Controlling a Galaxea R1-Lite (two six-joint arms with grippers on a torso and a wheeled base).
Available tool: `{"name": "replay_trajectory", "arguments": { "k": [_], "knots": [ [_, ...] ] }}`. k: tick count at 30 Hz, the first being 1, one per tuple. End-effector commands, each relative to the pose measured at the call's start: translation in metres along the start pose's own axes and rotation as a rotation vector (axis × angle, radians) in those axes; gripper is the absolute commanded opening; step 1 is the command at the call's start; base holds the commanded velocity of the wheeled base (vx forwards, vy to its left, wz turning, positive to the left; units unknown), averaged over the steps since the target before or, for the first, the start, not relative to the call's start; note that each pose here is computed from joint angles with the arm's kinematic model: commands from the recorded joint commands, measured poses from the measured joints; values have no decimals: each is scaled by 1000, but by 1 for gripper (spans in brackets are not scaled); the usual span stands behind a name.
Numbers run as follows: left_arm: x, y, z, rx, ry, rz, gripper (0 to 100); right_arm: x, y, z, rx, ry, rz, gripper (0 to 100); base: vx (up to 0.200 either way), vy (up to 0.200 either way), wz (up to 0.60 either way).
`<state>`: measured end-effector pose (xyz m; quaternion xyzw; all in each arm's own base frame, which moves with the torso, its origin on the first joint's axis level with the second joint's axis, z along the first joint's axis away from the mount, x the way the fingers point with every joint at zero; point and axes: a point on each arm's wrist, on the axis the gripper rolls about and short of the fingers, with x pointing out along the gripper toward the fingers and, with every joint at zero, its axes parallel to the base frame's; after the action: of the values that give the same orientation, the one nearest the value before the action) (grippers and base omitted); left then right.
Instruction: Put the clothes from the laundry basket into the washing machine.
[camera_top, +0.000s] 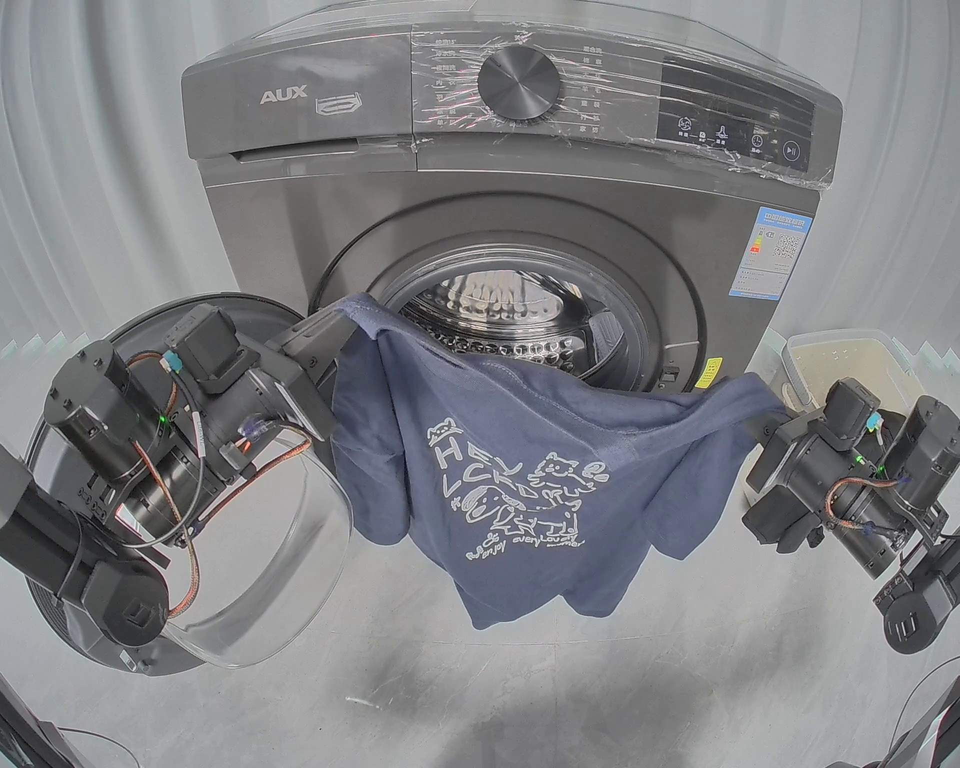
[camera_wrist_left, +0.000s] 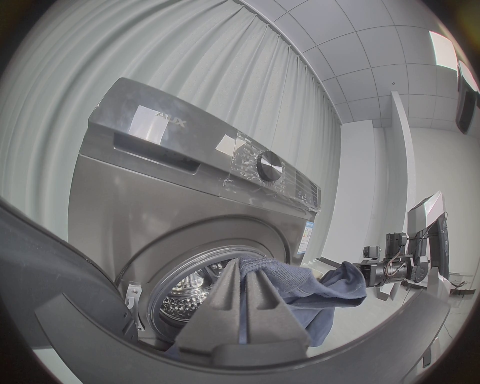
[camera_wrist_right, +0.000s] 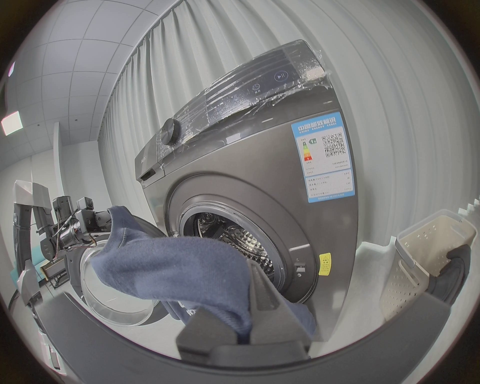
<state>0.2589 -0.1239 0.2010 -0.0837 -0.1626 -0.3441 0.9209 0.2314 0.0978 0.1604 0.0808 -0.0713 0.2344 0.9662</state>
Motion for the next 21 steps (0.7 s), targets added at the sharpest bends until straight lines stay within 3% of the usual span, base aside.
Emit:
{"name": "replay_trajectory", "arguments": {
  "k": [1,15,21],
  "knots": [
    [-1,-3,4,2,-10,-8,0,-1,1,3,-6,-14,6,0,0,0,0],
    [-1,-4,-1,-6,5,-13,0,0,1,4,-5,-17,5,0,0,0,0],
    [4,-17,-3,-23,4,-52,0,0,2,2,-4,-6,6,0,0,0,0]
  ]
}}
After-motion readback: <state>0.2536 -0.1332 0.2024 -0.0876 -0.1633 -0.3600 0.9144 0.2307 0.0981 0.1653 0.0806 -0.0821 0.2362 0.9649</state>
